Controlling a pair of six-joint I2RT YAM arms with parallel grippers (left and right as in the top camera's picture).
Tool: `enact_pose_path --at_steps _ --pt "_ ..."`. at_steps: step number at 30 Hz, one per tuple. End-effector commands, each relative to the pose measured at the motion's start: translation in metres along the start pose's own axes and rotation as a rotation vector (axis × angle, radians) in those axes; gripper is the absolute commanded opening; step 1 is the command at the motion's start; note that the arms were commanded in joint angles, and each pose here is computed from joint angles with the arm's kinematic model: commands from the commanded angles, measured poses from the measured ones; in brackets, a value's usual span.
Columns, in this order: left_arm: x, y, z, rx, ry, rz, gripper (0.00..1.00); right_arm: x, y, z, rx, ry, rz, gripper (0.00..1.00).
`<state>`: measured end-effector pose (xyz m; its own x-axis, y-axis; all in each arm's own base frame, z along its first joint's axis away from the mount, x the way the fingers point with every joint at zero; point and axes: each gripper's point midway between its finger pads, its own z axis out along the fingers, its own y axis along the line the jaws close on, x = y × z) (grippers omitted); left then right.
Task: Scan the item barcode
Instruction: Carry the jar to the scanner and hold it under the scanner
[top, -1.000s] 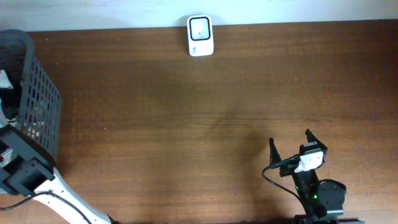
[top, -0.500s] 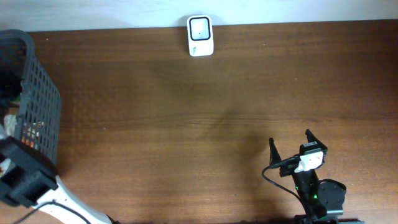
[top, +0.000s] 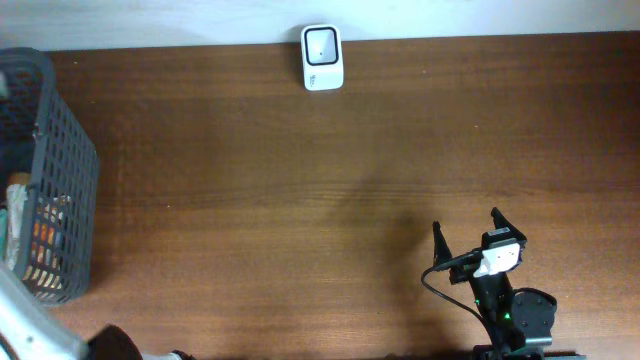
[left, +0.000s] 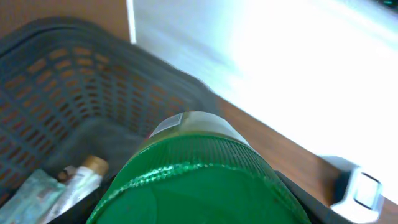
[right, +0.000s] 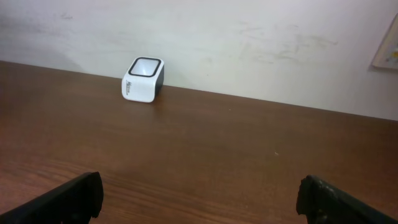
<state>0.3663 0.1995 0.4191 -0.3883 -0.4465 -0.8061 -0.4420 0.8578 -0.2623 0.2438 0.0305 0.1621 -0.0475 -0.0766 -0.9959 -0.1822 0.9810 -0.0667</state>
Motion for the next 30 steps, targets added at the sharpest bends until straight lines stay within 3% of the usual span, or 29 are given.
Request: enact_pose_path --at_steps 1,6,10,15,21,30 --pt "0.01 -0.067 -0.028 0.154 0.0 0.069 0.59 0.003 0.0 0.0 0.0 0.003 0.007 0.98" --pt "0.081 -0.161 -0.015 0.356 0.205 0.265 0.62 0.003 0.0 0.0 0.0 0.003 0.007 0.98" --pt "0.169 -0.236 -0.001 0.542 0.382 0.598 0.65 0.003 0.0 0.0 0.0 0.003 0.007 0.98" --pt "0.281 -0.285 0.021 0.714 0.581 0.977 0.67 0.003 0.0 0.0 0.0 0.003 0.007 0.98" --pt "0.385 -0.307 0.044 0.856 0.763 1.286 0.67 0.003 0.0 0.0 0.0 0.003 0.007 0.98" --pt "0.491 -0.315 0.063 1.029 0.912 1.517 0.7 0.003 0.0 0.0 0.0 0.003 0.007 0.98"
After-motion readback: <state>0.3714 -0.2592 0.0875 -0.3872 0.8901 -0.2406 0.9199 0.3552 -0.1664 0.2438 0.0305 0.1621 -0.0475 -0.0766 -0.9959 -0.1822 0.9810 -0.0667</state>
